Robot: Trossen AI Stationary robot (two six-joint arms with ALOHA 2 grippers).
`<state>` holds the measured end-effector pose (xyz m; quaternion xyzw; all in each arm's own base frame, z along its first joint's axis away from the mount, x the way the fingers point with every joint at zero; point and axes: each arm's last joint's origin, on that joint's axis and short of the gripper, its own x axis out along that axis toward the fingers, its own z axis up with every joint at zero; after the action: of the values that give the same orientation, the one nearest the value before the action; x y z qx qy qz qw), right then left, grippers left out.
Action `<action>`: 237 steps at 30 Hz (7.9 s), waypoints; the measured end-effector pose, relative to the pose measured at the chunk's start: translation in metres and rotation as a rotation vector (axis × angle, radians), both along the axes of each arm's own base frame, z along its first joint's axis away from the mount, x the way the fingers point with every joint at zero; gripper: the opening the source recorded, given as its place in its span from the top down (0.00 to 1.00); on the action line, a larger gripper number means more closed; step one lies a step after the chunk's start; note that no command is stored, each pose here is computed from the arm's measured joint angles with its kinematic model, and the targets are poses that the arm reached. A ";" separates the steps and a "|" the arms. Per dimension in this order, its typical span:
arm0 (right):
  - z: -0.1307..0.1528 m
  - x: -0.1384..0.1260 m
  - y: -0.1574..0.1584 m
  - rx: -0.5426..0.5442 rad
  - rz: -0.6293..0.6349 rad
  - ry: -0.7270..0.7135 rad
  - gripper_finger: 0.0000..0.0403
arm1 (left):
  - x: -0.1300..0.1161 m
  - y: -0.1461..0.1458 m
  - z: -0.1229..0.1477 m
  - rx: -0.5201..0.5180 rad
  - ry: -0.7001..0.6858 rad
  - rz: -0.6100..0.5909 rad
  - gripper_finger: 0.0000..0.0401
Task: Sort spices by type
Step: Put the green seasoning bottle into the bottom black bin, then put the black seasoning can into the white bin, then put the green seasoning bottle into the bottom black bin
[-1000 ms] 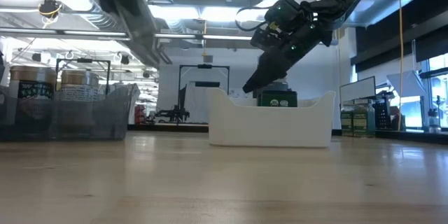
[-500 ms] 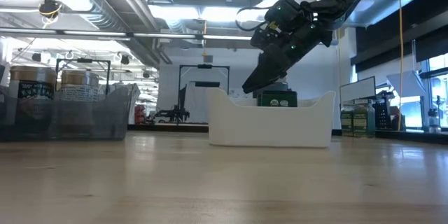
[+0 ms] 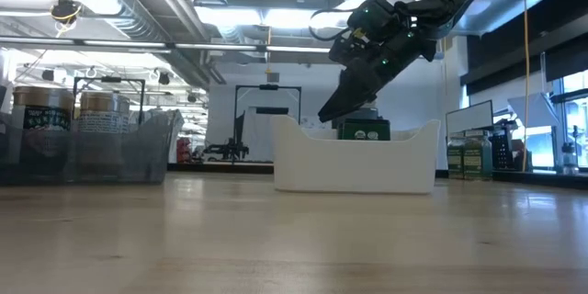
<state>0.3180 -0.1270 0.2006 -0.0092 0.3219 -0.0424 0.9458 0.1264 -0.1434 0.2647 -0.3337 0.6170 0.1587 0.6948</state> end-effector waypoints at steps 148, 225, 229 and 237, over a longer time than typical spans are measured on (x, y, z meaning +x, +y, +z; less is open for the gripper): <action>0.046 0.042 -0.112 -0.140 -0.022 0.054 0.65 | 0.049 0.222 -0.028 1.114 -0.502 0.115 0.33; -0.003 0.034 0.066 -0.005 0.031 0.054 0.29 | 0.051 0.217 -0.028 1.083 -0.538 0.128 0.33; 0.026 0.018 0.067 -0.061 -0.015 0.031 0.27 | 0.051 0.217 -0.028 1.083 -0.538 0.128 0.33; 0.076 -0.026 0.059 -0.346 -0.372 0.059 0.27 | 0.052 0.217 -0.028 1.083 -0.539 0.129 0.33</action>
<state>0.2923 -0.0680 0.2770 -0.1128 0.3335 -0.2701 0.8962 0.1780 0.0735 0.2369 0.0020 0.2293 0.4018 0.8865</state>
